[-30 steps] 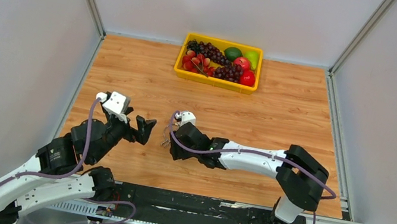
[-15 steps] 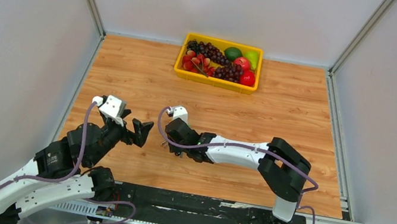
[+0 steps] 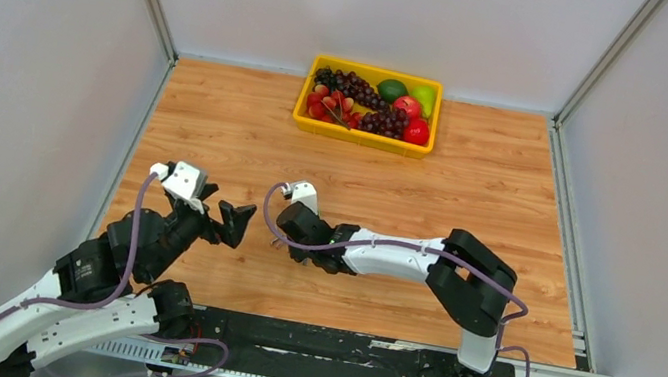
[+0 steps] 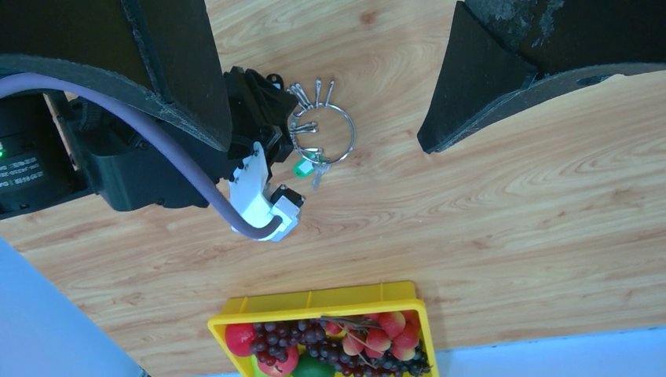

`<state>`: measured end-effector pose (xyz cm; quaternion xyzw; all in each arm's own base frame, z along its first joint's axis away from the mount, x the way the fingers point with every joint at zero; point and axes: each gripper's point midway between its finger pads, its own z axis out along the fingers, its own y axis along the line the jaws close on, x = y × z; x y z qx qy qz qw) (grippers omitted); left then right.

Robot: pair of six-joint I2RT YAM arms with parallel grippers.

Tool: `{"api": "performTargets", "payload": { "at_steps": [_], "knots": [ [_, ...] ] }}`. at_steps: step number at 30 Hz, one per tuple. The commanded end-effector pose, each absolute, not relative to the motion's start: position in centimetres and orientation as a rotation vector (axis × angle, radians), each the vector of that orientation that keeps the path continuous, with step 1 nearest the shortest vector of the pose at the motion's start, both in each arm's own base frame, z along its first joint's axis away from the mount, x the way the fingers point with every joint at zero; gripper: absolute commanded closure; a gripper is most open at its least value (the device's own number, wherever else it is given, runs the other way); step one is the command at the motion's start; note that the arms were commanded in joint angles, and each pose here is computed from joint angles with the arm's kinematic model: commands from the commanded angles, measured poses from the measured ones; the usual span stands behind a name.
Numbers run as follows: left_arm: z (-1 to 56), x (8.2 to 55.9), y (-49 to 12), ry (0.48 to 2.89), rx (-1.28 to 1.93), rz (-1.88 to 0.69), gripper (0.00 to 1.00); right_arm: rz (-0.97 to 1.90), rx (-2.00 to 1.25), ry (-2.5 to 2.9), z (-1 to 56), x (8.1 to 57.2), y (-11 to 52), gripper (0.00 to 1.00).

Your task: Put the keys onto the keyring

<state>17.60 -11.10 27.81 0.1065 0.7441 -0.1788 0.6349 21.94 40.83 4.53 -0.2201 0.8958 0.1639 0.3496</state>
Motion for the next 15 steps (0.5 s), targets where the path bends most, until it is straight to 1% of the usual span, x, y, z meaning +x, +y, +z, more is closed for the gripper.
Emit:
{"api": "performTargets", "payload": {
  "at_steps": [1,15],
  "knots": [
    [27.8,17.5,-10.7,1.692,0.251,-0.396,0.0,0.42,-0.549,2.32,4.2,22.2,41.4,0.77],
    [27.9,17.4,-10.4,1.688,0.242,-0.399,0.0,0.405,-0.544,2.354,2.6,21.9,41.3,0.76]
  ]
}}
